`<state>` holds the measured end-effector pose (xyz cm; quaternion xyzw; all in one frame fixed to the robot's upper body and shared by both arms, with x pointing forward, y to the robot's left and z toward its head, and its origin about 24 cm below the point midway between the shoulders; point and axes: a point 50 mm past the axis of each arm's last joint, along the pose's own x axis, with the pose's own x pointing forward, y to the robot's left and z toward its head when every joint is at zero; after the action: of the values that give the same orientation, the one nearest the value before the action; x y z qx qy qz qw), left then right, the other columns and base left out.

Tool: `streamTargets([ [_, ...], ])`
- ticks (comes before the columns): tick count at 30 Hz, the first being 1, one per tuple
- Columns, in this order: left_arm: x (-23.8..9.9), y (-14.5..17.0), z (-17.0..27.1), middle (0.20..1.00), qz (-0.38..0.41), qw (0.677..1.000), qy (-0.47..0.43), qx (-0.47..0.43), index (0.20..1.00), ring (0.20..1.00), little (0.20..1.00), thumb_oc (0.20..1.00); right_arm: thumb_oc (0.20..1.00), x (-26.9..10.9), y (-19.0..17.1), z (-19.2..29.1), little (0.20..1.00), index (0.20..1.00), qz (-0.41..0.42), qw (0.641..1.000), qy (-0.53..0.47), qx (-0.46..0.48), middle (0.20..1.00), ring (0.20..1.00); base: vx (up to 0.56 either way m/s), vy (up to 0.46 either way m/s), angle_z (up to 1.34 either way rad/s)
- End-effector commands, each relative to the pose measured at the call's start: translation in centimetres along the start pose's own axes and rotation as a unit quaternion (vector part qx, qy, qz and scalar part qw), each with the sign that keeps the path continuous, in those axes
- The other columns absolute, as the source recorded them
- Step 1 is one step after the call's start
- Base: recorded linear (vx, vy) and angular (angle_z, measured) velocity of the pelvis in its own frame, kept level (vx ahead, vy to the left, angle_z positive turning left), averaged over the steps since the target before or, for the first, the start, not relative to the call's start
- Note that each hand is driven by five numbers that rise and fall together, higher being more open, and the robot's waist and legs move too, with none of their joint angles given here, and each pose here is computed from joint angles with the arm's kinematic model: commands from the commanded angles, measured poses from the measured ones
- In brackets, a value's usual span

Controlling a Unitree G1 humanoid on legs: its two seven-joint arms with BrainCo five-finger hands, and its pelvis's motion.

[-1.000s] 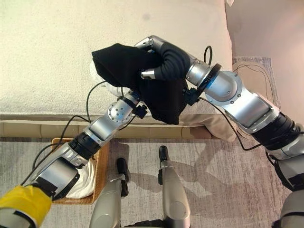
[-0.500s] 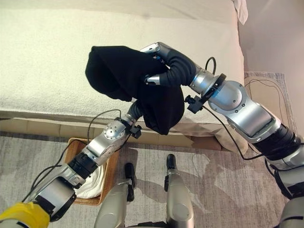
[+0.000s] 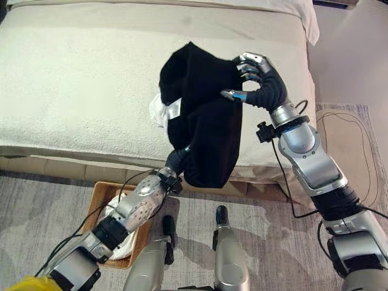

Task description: Pick up clothes into the bucket

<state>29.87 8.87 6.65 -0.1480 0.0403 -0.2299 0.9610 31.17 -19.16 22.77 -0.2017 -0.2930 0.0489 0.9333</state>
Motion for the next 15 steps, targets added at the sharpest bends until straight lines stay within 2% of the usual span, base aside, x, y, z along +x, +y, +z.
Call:
streamTargets([
  [1, -1.1, -1.3, 2.7, 0.2, -0.037, 0.995, -0.084, -0.047, 0.2, 0.2, 0.2, 0.2, 1.0, -0.9, -0.9, -0.9, 1.0, 1.0, -0.061, 0.998, 0.005, -0.025, 1.0, 1.0, 0.01, -0.009, 0.35],
  [6, -3.8, 0.7, 4.3, 0.2, 0.005, 0.986, -0.144, -0.08, 0.2, 0.2, 0.2, 0.2, 1.0, -6.0, 0.8, -7.0, 1.0, 1.0, -0.11, 0.983, 0.143, 0.024, 1.0, 1.0, 0.02, 0.0, 0.23],
  [7, -3.8, 0.7, 4.3, 0.2, 0.005, 0.986, -0.144, -0.08, 0.2, 0.2, 0.2, 0.2, 1.0, -6.0, 0.8, -7.0, 1.0, 1.0, -0.11, 0.983, 0.143, 0.024, 1.0, 1.0, 0.02, -0.002, 0.37],
  [8, -5.0, 1.7, 5.1, 0.2, 0.022, 0.982, -0.168, -0.082, 0.2, 0.2, 0.2, 0.2, 1.0, -8.0, 1.1, -9.2, 1.0, 1.0, -0.12, 0.972, 0.2, 0.031, 1.0, 1.0, 0.0, 0.001, 0.29],
  [10, -5.4, 2.0, 5.3, 0.2, 0.029, 0.98, -0.177, -0.082, 0.2, 0.2, 0.2, 0.2, 1.0, -8.8, 1.3, -9.8, 1.0, 1.0, -0.121, 0.968, 0.219, 0.03, 1.0, 1.0, 0.01, 0.004, 0.26],
  [15, -7.9, 3.9, 7.7, 0.2, 0.072, 0.965, -0.245, -0.065, 0.2, 0.2, 0.2, 0.2, 1.0, -14.2, 2.2, -14.3, 1.0, 1.0, -0.145, 0.924, 0.351, 0.051, 1.0, 1.0, 0.0, 0.0, 0.23],
])
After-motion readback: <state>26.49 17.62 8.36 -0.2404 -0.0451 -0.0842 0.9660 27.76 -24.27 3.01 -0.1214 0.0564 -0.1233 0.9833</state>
